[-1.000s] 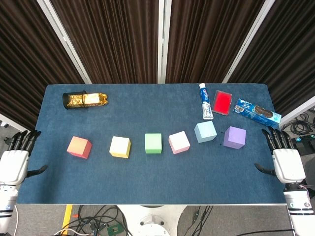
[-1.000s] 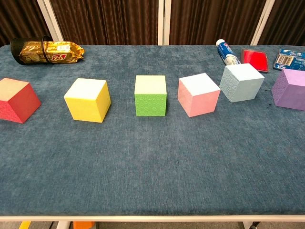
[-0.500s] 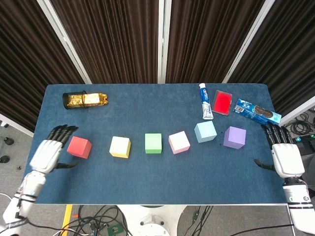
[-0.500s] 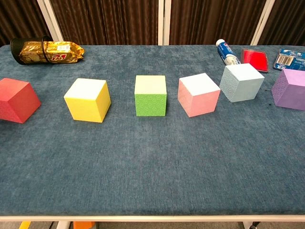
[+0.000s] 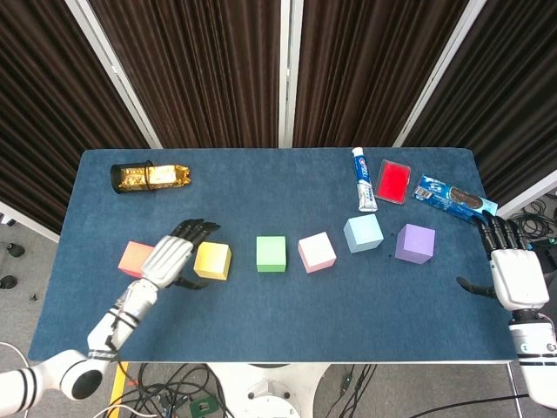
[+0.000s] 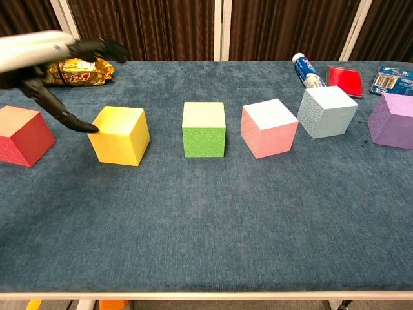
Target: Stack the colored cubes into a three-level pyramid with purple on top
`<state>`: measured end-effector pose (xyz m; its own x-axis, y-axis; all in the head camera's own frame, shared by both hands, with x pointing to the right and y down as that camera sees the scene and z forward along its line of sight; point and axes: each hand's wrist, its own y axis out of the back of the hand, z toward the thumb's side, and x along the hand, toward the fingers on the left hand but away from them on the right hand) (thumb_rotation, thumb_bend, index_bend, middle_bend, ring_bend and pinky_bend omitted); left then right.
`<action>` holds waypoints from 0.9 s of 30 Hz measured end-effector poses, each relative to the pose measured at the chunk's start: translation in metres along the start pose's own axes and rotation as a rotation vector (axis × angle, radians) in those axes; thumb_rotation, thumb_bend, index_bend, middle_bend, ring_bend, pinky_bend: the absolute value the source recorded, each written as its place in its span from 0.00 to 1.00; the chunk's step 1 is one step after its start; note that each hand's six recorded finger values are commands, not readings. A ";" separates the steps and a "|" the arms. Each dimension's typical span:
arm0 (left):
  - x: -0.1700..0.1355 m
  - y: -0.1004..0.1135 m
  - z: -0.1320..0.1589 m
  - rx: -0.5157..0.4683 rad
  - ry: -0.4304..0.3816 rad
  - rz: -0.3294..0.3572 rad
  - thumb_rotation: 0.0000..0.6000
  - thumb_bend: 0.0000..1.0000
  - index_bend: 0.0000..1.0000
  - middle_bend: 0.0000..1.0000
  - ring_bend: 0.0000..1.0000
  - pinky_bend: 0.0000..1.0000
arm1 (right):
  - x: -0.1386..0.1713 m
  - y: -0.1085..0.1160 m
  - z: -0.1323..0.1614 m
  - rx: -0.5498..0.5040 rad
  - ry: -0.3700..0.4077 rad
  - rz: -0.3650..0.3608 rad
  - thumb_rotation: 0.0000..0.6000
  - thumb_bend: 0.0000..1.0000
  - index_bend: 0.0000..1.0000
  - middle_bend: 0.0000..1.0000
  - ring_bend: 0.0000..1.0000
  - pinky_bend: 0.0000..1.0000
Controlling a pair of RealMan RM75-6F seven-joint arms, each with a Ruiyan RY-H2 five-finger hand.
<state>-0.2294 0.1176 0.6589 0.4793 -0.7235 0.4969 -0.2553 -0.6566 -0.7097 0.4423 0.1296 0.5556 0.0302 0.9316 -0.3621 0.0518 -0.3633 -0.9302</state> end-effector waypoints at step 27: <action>0.029 -0.038 -0.029 0.042 0.055 -0.012 1.00 0.28 0.09 0.42 0.03 0.07 | -0.010 0.001 -0.007 -0.004 -0.021 -0.021 1.00 0.03 0.00 0.00 0.00 0.00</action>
<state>-0.2296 0.1154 0.7147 0.4350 -0.7271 0.5312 -0.2136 -0.6564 -0.7236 0.4493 0.1203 0.5588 0.0080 0.9389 -0.3442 0.0559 -0.3441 -0.9373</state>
